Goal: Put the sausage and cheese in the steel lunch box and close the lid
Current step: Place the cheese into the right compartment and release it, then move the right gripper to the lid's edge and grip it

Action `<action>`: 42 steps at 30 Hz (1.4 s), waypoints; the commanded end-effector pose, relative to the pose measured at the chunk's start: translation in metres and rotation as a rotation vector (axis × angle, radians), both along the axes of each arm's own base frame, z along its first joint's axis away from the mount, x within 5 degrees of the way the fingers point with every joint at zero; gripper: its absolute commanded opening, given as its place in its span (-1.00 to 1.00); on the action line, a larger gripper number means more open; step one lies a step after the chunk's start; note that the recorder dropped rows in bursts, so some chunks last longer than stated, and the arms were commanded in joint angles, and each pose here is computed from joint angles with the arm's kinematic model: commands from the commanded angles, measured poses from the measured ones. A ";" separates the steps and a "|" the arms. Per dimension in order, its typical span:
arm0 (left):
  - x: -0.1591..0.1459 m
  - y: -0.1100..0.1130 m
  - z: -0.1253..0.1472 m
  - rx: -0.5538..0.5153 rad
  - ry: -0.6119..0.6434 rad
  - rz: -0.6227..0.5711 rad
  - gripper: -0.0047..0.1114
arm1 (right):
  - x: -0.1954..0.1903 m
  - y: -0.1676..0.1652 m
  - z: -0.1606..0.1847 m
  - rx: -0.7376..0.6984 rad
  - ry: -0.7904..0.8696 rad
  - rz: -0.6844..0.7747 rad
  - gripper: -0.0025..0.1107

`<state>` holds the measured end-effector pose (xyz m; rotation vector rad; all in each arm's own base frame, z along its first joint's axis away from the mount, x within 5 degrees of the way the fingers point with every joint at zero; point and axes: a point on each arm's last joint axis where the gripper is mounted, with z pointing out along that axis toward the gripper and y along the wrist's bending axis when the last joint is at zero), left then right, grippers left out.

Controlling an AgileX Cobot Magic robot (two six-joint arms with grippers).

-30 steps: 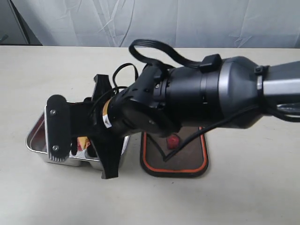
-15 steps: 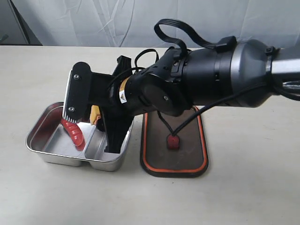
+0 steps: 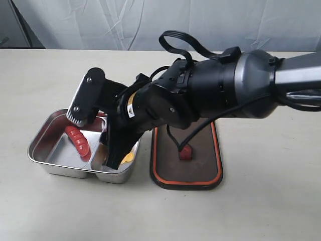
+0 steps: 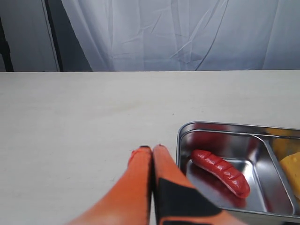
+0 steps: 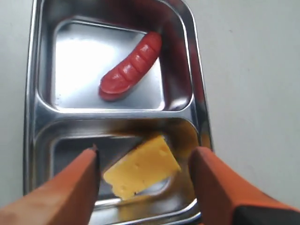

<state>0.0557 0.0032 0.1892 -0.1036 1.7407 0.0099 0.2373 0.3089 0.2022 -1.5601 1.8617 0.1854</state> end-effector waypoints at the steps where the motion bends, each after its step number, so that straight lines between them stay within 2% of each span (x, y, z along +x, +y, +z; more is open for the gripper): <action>1: 0.000 0.000 0.003 0.006 -0.025 -0.001 -0.92 | 0.009 -0.019 0.012 0.082 0.163 -0.267 0.05; 8: 0.000 0.000 0.003 0.008 -0.025 -0.001 -0.92 | 0.051 -0.093 0.003 0.027 0.413 -0.760 0.05; 13: 0.000 0.000 0.003 0.008 -0.025 -0.001 -0.92 | 0.073 -0.145 -0.002 -0.023 0.499 -0.946 0.05; 17: 0.000 0.000 0.003 0.008 -0.025 -0.001 -0.92 | 0.078 -0.160 -0.015 -0.080 0.556 -0.999 0.05; 27: 0.000 0.000 0.003 0.025 -0.023 0.000 -0.92 | 0.083 -0.159 -0.058 -0.181 0.633 -1.017 0.05; 42: 0.000 0.000 0.003 0.026 -0.023 0.000 -0.92 | 0.083 -0.158 -0.089 -0.233 0.694 -1.033 0.04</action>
